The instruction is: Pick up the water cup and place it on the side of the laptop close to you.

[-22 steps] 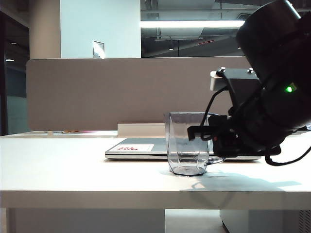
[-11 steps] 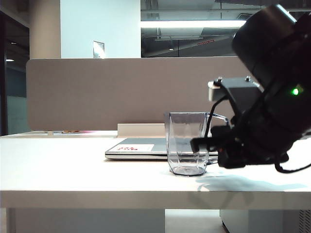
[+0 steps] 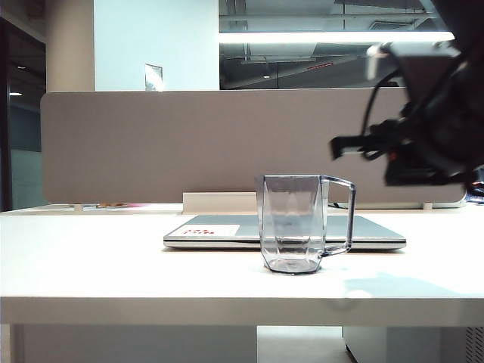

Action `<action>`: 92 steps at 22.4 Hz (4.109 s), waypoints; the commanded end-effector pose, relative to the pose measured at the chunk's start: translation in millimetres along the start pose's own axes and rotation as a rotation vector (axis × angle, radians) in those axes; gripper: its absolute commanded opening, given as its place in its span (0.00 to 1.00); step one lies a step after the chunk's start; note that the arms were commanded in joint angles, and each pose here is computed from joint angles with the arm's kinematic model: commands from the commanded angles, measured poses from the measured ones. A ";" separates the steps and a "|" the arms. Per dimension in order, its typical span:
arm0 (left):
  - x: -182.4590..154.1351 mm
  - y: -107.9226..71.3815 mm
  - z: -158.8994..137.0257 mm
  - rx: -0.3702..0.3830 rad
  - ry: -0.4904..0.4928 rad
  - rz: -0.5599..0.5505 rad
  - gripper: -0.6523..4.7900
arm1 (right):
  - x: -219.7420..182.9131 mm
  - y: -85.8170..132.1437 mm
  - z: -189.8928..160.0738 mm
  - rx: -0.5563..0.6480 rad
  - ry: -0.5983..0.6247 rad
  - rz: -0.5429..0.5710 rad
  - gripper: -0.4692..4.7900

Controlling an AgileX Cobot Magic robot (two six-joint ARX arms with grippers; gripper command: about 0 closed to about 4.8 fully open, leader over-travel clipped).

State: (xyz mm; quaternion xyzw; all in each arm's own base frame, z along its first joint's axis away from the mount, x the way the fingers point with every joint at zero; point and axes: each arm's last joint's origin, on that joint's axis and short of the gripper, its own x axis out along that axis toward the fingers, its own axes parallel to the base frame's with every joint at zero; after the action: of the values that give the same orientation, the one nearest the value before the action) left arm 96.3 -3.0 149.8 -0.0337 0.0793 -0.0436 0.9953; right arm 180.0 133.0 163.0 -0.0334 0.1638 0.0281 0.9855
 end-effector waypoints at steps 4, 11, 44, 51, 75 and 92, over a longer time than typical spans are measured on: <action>-0.2 -0.2 0.3 -0.003 0.004 -0.007 0.12 | -24.4 -29.4 -0.9 0.040 -0.076 -0.045 0.09; -0.3 -0.5 4.4 0.005 -0.038 -0.009 0.12 | -48.3 -48.6 -0.7 0.042 -0.126 -0.073 0.09; -2.0 -1.5 19.3 0.018 -0.194 -0.016 0.12 | -94.0 -96.7 -16.0 0.175 -0.244 -0.043 0.09; -2.0 -1.5 19.3 0.018 -0.194 -0.016 0.12 | -84.3 -115.0 -24.0 0.217 -0.212 -0.062 0.09; -2.0 -1.5 19.0 0.018 -0.190 -0.016 0.12 | -83.8 -125.4 -36.0 0.170 -0.329 -0.086 0.09; -2.0 -1.5 19.0 0.018 -0.190 -0.016 0.12 | -81.4 -124.4 -44.3 0.073 -0.234 -0.092 0.09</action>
State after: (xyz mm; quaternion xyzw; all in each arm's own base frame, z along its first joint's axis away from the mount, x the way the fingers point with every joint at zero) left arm 97.4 -3.1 167.2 -0.0298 -0.0116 -0.0467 0.9984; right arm 96.7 2.1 154.9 -0.0002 0.0529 -0.0192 0.9984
